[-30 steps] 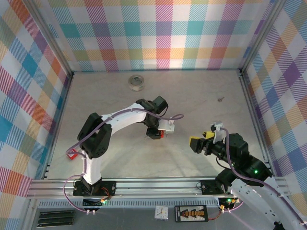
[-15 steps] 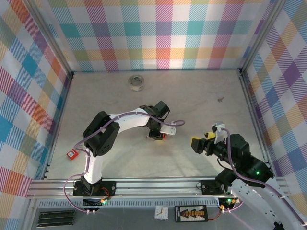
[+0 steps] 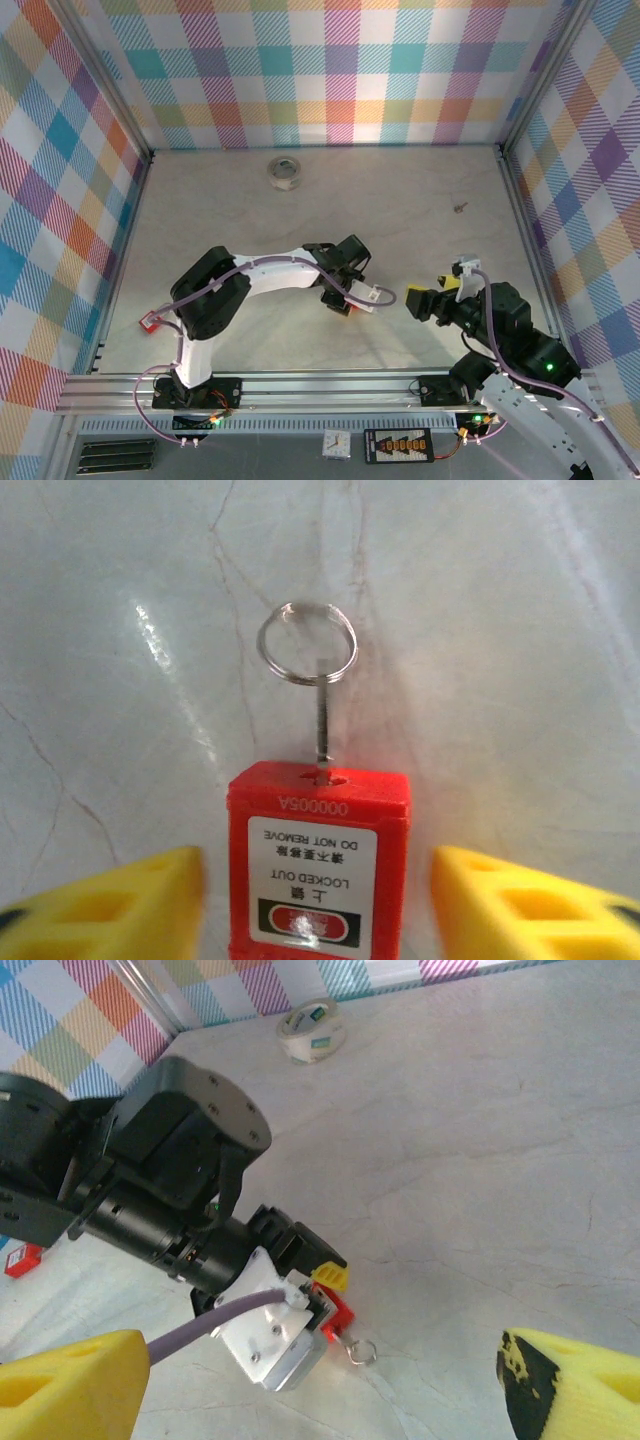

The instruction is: Unlock with the key

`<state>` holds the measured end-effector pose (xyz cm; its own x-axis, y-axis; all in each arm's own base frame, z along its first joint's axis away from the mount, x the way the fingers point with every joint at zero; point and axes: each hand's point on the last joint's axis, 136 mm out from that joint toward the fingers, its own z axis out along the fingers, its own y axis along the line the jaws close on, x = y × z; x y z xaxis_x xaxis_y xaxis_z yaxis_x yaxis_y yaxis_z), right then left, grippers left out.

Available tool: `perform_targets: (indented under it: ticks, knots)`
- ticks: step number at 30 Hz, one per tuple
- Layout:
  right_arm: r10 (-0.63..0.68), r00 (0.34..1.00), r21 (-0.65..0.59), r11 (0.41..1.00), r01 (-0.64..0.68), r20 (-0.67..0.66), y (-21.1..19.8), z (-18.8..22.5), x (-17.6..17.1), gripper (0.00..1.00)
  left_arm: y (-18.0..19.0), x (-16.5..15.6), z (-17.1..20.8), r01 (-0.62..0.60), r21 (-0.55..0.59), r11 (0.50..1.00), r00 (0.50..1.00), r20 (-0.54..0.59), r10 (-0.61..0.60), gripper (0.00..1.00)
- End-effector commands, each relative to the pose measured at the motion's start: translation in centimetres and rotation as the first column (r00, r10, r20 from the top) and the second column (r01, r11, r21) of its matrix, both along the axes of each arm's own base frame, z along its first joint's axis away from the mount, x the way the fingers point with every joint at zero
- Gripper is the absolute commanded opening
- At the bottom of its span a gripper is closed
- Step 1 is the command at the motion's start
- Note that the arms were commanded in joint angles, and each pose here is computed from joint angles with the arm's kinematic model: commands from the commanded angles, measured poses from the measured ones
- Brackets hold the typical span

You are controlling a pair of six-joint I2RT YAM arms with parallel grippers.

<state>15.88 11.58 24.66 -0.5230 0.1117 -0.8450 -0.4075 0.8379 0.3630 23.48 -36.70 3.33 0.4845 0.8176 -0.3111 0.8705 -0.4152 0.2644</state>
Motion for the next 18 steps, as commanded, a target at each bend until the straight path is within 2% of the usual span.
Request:
perform_targets:
  ticks: [1, 4, 6, 8, 10, 11, 13, 15, 16, 18]
  knots:
    - [-0.010, 0.999, 0.002, 1.000, 0.010, 0.045, -0.6, 2.5, -0.3, 0.91, -1.3, -0.4, 3.9, 0.012, -0.132, 0.991, 0.999, 0.041, -0.007, 0.80]
    - [0.001, 0.998, 0.004, 1.000, -0.001, 0.067, -0.8, 3.9, -0.7, 0.91, -1.2, -0.6, 5.9, -0.017, -0.191, 0.981, 0.998, 0.060, 0.029, 0.83]
    - [0.011, 0.997, -0.002, 1.000, -0.011, 0.080, -1.0, 4.9, -1.0, 0.92, -1.1, -0.9, 8.3, -0.061, -0.273, 0.960, 0.995, 0.055, 0.079, 0.84]
    - [-0.001, 0.997, -0.014, 1.000, 0.002, 0.075, -1.4, 5.7, -1.1, 0.93, -1.1, -0.2, 11.1, -0.117, -0.380, 0.918, 0.986, 0.067, 0.153, 0.85]
    - [-0.003, 0.998, -0.021, 1.000, 0.005, 0.066, -1.5, 6.6, -1.2, 0.93, -0.1, 0.6, 14.0, -0.229, -0.475, 0.849, 0.962, 0.023, 0.273, 0.85]
    - [0.009, 0.998, -0.026, 1.000, -0.008, 0.061, -1.3, 7.0, -1.2, 0.93, 0.8, 1.3, 15.5, -0.309, -0.530, 0.790, 0.936, -0.021, 0.352, 0.85]
    - [0.024, 0.999, -0.057, 0.998, -0.022, 0.023, -0.7, 7.4, -0.8, 0.94, 3.2, 2.5, 17.9, -0.495, -0.600, 0.629, 0.846, -0.168, 0.506, 0.85]
    - [0.063, 0.997, -0.110, 0.992, -0.068, -0.041, 0.7, 6.6, 0.1, 0.94, 6.7, 3.3, 20.1, -0.654, -0.629, 0.421, 0.708, -0.310, 0.635, 0.87]
    - [0.101, 0.992, -0.131, 0.985, -0.109, -0.070, 1.8, 6.1, 0.5, 0.94, 8.1, 3.3, 20.9, -0.703, -0.628, 0.334, 0.644, -0.363, 0.673, 0.89]
    - [0.235, 0.956, -0.176, 0.948, -0.266, -0.176, 5.1, 3.7, 1.2, 0.95, 12.1, 3.1, 22.2, -0.793, -0.597, 0.124, 0.465, -0.462, 0.755, 0.92]
